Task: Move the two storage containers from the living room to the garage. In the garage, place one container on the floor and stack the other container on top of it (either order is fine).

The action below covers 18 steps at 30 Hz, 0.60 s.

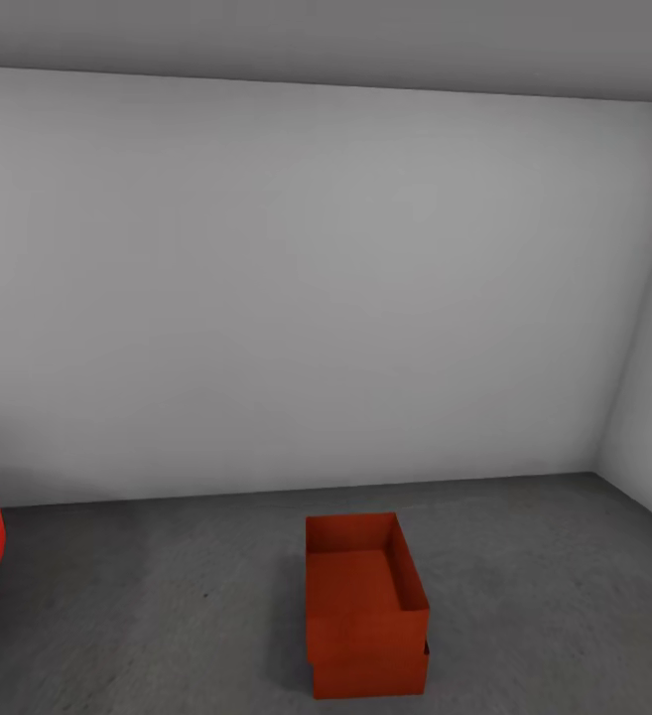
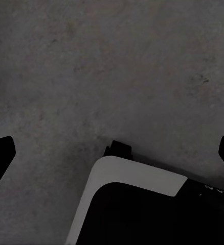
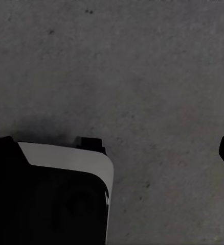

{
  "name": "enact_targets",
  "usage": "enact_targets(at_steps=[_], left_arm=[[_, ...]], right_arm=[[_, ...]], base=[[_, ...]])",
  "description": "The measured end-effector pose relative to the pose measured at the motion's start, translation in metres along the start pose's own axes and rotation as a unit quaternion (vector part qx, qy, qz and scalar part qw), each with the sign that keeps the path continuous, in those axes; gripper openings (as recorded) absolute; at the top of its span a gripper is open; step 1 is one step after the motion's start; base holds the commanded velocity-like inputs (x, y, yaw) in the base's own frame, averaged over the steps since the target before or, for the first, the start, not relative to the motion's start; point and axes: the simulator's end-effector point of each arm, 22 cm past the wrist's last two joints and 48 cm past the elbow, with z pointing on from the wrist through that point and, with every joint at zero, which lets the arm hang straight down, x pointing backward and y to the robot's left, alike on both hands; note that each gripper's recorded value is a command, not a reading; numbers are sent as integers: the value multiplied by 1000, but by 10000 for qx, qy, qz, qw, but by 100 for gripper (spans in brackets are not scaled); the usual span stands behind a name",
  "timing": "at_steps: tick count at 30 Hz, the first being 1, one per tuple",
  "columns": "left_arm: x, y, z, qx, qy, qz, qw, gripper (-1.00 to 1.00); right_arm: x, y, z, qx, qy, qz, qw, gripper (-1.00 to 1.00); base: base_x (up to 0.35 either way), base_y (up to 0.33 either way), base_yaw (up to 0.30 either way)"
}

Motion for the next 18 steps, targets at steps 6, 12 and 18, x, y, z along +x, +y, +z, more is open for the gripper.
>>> enact_targets(at_steps=[6, 12, 18], left_arm=[[-1, 0, 0, 1, -15, 32, 10000, 100], [-3, -5, 0, 33, -34, 13, 10000, 100], [-2, -33, -3, 218, -63, -2, 9997, 100]], right_arm=[[0, 0, 0, 1, -3, -4, 10000, 100], [0, 2, 0, -8, 6, 40, 10000, 100], [3, 5, 0, -25, 72, 70, 9999, 100]], base=[[0, 0, 0], [0, 0, 0], [0, 0, 0]])
